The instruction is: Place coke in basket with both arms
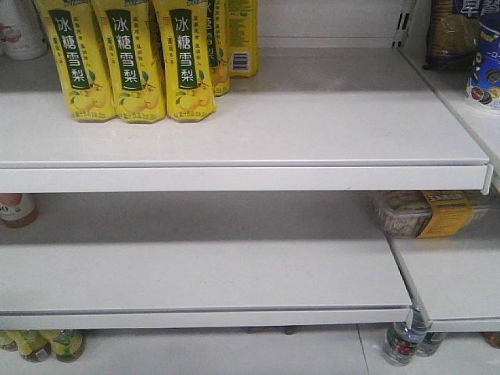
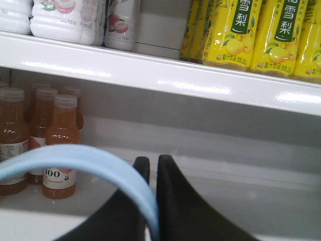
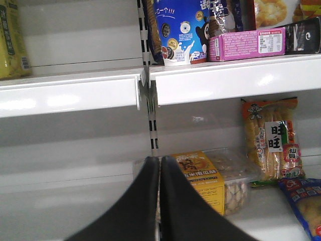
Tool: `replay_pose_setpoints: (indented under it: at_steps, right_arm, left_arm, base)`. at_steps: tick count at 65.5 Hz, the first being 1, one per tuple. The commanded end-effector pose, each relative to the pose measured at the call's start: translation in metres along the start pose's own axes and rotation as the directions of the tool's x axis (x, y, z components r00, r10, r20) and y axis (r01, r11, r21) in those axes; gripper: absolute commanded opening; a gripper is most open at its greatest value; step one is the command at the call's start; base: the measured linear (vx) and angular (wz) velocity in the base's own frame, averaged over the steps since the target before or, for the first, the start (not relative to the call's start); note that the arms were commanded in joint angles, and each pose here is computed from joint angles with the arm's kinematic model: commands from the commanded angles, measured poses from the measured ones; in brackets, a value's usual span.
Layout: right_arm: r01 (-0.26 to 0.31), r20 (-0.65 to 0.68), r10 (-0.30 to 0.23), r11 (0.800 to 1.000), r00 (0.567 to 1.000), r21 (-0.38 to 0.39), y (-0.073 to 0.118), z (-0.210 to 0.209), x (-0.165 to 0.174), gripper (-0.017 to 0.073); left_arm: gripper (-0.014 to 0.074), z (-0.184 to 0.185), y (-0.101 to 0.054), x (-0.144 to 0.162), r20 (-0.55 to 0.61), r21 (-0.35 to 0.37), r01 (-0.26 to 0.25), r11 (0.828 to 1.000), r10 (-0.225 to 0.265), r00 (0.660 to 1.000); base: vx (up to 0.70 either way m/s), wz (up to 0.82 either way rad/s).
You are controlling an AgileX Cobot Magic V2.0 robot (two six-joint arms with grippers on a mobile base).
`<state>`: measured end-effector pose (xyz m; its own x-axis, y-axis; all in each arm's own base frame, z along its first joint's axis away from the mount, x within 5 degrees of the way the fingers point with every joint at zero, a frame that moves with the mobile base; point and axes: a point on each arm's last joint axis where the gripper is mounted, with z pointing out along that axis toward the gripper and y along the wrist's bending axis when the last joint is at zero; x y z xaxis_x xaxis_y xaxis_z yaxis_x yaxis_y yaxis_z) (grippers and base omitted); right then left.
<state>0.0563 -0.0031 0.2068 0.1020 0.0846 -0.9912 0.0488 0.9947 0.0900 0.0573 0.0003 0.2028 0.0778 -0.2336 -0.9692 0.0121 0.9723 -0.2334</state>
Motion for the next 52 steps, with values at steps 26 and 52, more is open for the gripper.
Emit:
replay_pose_setpoints:
  at_steps: [26, 52]
  right_arm:
    - [0.015, 0.085, -0.014, 1.0, 0.996, -0.015, 0.0015, -0.0013, -0.0054, -0.0005]
    - [0.015, 0.085, -0.014, 1.0, 0.996, -0.015, 0.0015, -0.0013, -0.0054, -0.0005]
  left_arm:
    - [-0.0006, -0.0039, -0.0066, -0.0228, 0.184, 0.04, -0.088, 0.995, 0.079, 0.98]
    - [-0.0006, -0.0039, -0.0066, -0.0228, 0.184, 0.04, -0.088, 0.995, 0.079, 0.98]
  base:
    - [0.0, 0.0]
    - [0.0, 0.0]
